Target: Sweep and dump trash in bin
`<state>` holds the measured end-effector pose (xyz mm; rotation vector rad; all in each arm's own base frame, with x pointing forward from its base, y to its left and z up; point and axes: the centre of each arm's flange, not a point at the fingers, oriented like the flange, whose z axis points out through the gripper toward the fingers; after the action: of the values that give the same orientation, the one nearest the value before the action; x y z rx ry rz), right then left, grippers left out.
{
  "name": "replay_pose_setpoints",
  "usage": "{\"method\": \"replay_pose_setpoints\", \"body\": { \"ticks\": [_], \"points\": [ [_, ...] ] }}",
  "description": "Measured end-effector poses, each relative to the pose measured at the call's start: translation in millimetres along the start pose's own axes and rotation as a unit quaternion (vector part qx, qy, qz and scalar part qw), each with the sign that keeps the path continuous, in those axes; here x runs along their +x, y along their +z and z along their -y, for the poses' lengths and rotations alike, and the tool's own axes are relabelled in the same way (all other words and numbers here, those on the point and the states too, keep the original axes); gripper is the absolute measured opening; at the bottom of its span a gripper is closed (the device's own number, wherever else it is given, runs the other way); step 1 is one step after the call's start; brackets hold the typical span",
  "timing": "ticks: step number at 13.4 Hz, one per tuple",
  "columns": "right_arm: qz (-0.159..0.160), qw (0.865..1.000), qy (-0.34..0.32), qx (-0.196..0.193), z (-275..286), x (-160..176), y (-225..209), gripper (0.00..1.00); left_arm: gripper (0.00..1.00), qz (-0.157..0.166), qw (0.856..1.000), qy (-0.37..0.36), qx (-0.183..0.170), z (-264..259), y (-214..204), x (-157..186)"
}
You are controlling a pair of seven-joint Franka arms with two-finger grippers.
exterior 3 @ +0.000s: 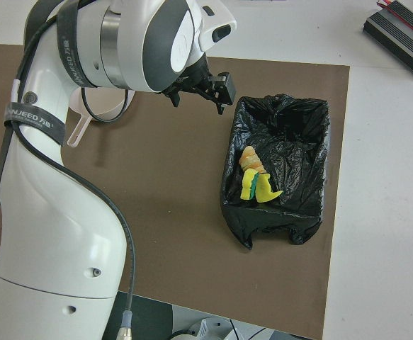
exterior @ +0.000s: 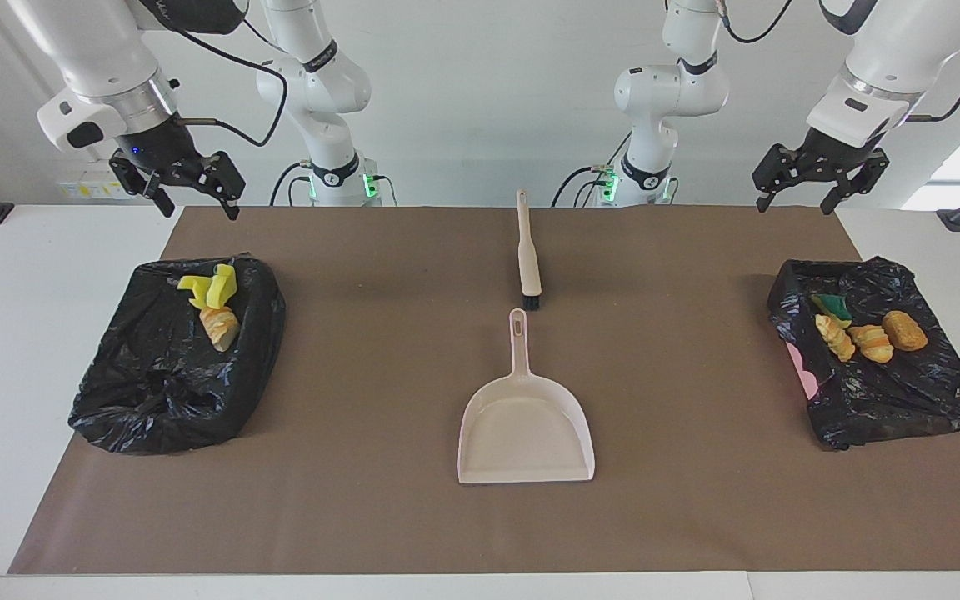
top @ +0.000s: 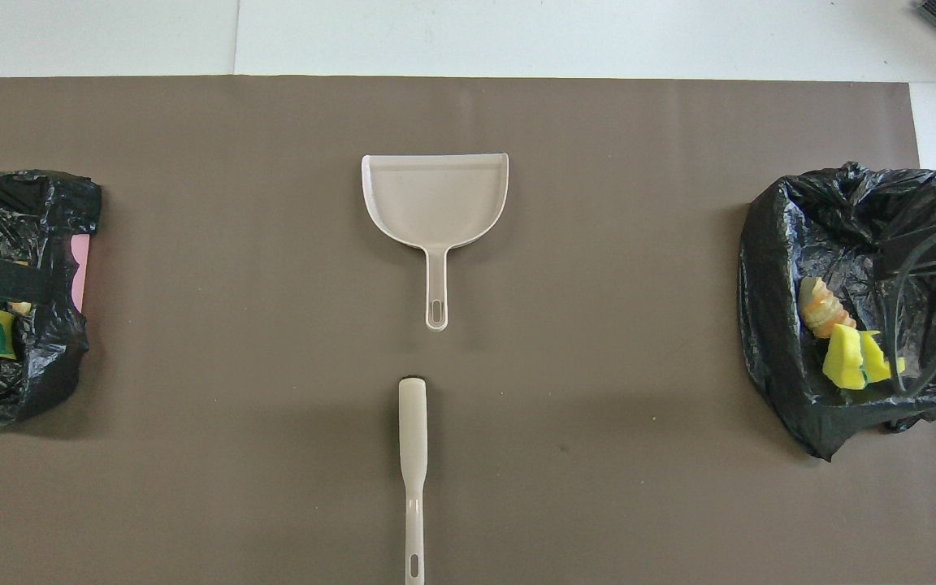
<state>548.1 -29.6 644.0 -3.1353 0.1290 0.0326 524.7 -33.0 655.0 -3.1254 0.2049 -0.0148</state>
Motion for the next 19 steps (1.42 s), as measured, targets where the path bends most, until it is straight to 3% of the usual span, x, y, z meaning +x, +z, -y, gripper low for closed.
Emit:
{"method": "replay_pose_setpoints", "body": {
  "ticks": [19],
  "points": [
    [0.000,1.000,0.000,0.000,0,0,0,1.00,1.00,-0.010,1.000,-0.026,-0.003,17,-12,-8]
  ]
}}
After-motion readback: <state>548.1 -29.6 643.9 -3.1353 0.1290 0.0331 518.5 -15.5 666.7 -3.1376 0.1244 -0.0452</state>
